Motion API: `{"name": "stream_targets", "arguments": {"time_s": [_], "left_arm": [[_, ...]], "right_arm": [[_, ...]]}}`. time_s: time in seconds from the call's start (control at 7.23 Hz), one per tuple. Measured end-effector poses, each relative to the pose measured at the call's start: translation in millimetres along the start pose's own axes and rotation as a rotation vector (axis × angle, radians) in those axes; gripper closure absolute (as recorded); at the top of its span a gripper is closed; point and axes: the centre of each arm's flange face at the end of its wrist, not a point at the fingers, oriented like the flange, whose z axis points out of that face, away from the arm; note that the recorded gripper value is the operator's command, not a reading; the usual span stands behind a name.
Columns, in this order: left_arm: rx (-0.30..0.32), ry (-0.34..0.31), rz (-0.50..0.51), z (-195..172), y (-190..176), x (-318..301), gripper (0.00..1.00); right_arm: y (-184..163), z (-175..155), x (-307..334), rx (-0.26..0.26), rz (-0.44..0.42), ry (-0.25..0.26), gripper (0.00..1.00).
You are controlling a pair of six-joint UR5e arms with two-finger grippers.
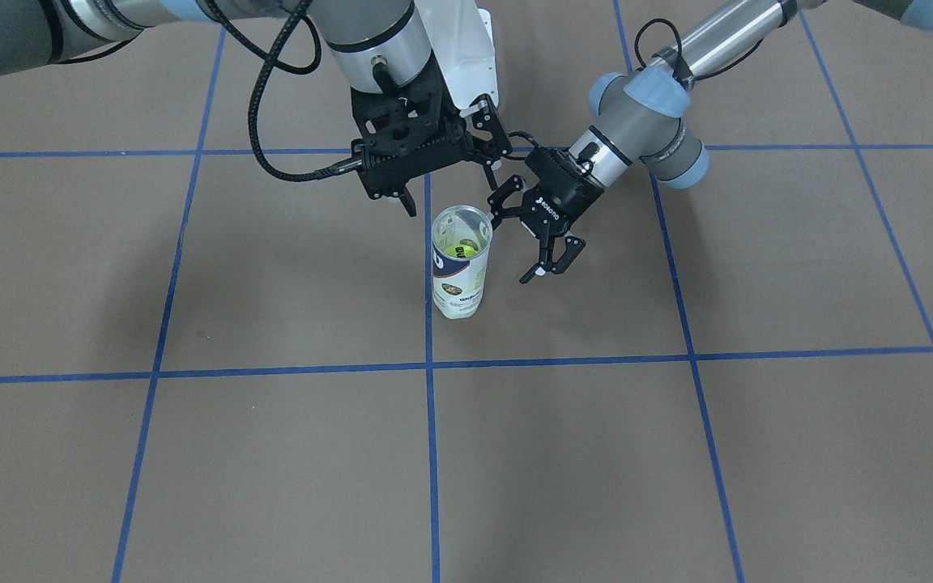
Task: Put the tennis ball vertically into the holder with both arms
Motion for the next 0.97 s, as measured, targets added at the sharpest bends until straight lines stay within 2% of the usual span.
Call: {"name": "stream_targets", "arguments": {"time_s": [0.14, 0.28, 0.41, 0.55, 0.69, 0.83, 0.97], "left_arm": [[-0.009, 0.006, 0.000, -21, -7, -3, 0.01], [-0.026, -0.027, 0.000, -38, -24, -17, 0.01], [-0.051, -0.095, -0.004, -53, -47, -40, 0.01], [-0.096, -0.190, -0.015, -69, -71, -71, 0.01], [-0.180, -0.296, -0.046, -85, -90, -109, 0.01], [-0.308, -0.372, -0.121, -105, -101, -155, 0.01], [-0.451, -0.401, -0.243, -133, -108, -202, 0.01]], "right_arm": [[-12, -15, 20, -0.004, 0.021, -0.006, 0.01], [-31, -38, 53, -0.016, 0.055, -0.019, 0.01], [-50, -61, 94, -0.021, 0.089, -0.022, 0.01], [-67, -79, 146, -0.019, 0.101, -0.009, 0.01], [-81, -92, 204, -0.021, 0.094, 0.013, 0.01], [-91, -102, 267, -0.027, 0.082, 0.043, 0.01], [-99, -108, 320, -0.044, 0.066, 0.080, 0.01]]}}
